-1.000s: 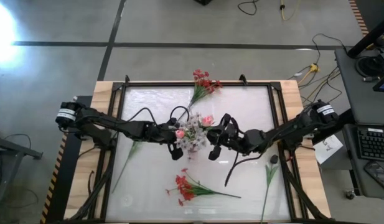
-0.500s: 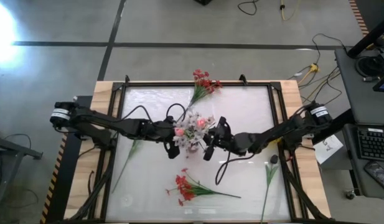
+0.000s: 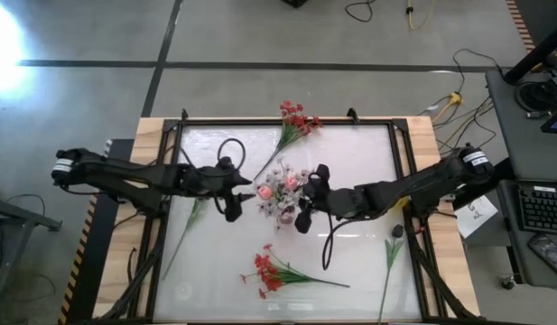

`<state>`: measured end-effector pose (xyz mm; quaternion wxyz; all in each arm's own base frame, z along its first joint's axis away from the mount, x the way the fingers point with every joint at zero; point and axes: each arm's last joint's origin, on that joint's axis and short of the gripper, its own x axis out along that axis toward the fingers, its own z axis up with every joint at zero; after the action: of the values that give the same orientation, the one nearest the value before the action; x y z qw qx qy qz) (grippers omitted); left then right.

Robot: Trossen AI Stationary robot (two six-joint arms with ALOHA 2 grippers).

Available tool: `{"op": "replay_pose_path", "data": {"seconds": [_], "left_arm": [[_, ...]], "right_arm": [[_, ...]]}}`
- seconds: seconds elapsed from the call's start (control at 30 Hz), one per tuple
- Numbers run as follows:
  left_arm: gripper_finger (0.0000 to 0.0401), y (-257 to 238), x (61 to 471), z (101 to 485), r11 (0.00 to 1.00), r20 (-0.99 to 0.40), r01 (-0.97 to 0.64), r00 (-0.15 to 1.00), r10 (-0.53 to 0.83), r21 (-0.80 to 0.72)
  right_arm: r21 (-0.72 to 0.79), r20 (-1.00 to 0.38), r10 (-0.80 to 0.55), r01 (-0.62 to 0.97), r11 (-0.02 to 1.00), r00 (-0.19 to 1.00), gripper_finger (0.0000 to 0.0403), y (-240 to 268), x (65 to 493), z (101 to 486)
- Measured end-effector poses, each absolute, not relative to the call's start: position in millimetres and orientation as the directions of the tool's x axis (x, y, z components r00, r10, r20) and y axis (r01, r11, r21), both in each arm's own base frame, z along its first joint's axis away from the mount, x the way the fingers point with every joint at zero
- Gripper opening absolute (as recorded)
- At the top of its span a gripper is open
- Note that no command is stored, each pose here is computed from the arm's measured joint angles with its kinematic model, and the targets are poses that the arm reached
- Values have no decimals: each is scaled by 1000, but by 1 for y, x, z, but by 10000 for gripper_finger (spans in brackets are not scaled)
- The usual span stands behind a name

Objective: Sort flowers into vase by color
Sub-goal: Put the pink flower into the red vase, then put the bottom red flowers into the red vase

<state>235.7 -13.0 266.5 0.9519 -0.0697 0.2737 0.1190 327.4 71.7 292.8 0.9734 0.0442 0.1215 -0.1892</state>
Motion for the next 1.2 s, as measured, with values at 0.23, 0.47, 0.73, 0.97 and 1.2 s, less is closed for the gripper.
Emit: {"op": "replay_pose_path", "data": {"seconds": [0.23,0.47,0.73,0.97,1.2], "left_arm": [[185,-11,226,274,959,-522,-275,828,205,-60],[185,-10,215,283,959,-494,-274,845,205,-70],[185,-8,190,294,957,-491,-282,844,215,-66],[185,-5,166,298,945,-509,-325,819,264,-33],[185,-3,148,304,944,-488,-328,831,266,-44]], "right_arm": [[-18,-342,-362,379,925,867,136,74,328,327],[-2,-448,-362,404,915,817,192,74,317,359],[44,-560,-287,374,926,777,225,83,301,378],[95,-654,-238,391,916,718,262,98,285,374],[138,-719,-178,389,911,672,289,126,268,362]]}}
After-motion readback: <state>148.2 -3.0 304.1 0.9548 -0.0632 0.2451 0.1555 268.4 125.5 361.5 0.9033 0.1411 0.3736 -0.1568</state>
